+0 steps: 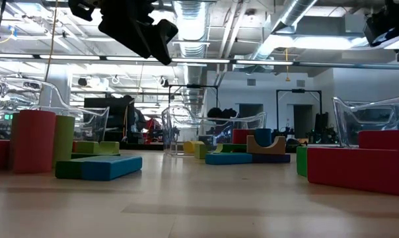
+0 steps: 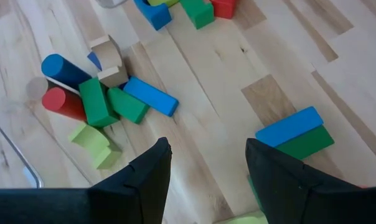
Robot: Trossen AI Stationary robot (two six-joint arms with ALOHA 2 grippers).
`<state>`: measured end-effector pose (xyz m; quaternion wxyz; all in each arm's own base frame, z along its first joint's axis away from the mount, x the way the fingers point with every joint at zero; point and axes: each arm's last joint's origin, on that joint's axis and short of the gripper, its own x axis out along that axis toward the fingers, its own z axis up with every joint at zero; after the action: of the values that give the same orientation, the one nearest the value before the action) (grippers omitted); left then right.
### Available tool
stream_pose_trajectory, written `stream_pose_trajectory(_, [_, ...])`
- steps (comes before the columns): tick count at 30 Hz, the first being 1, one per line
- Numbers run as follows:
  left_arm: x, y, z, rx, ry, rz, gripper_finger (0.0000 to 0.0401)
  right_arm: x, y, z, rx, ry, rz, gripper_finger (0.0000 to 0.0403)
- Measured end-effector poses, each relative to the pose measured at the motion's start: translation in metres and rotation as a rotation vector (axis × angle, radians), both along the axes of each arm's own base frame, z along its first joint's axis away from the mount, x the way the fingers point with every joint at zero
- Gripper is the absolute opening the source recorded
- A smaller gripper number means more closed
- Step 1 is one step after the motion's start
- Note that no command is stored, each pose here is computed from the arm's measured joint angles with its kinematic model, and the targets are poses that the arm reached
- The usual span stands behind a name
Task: Sort blocks by size
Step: Put the blue arch block into the left transparent bin
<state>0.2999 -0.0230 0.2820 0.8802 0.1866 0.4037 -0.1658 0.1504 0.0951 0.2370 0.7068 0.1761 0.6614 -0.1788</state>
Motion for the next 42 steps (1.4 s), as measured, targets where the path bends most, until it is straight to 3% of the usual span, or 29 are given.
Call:
stream_pose_trajectory(9, [0.000,0.000,0.000,0.000,0.001,0.001,0.0202,0.010,-0.002,0.042,-0.088,-0.158,0.015,0.0234])
stream_pose_trajectory(16, [0.000,0.000,0.000,0.002,0.002,0.000,0.0201,0.034,0.006,0.069,-0.116,-0.462,0.169,0.0228])
stream_pose_trajectory(19, [0.000,0.000,0.000,0.003,0.001,-0.001,0.0201,0.050,0.005,0.067,-0.135,-0.507,0.218,0.0228])
stream_pose_trajectory(23, [0.000,0.000,0.000,0.004,0.002,-0.001,0.0201,0.072,0.001,0.051,-0.170,-0.435,0.279,0.0228])
stream_pose_trajectory(30, [-0.001,0.000,-0.001,0.001,0.010,0.003,0.0201,0.111,-0.008,0.009,-0.116,-0.259,0.397,0.0228])
stream_pose_trajectory(42, [-0.001,0.000,-0.001,0.002,0.020,0.002,0.0201,0.138,-0.012,-0.040,-0.068,-0.095,0.517,0.0228])
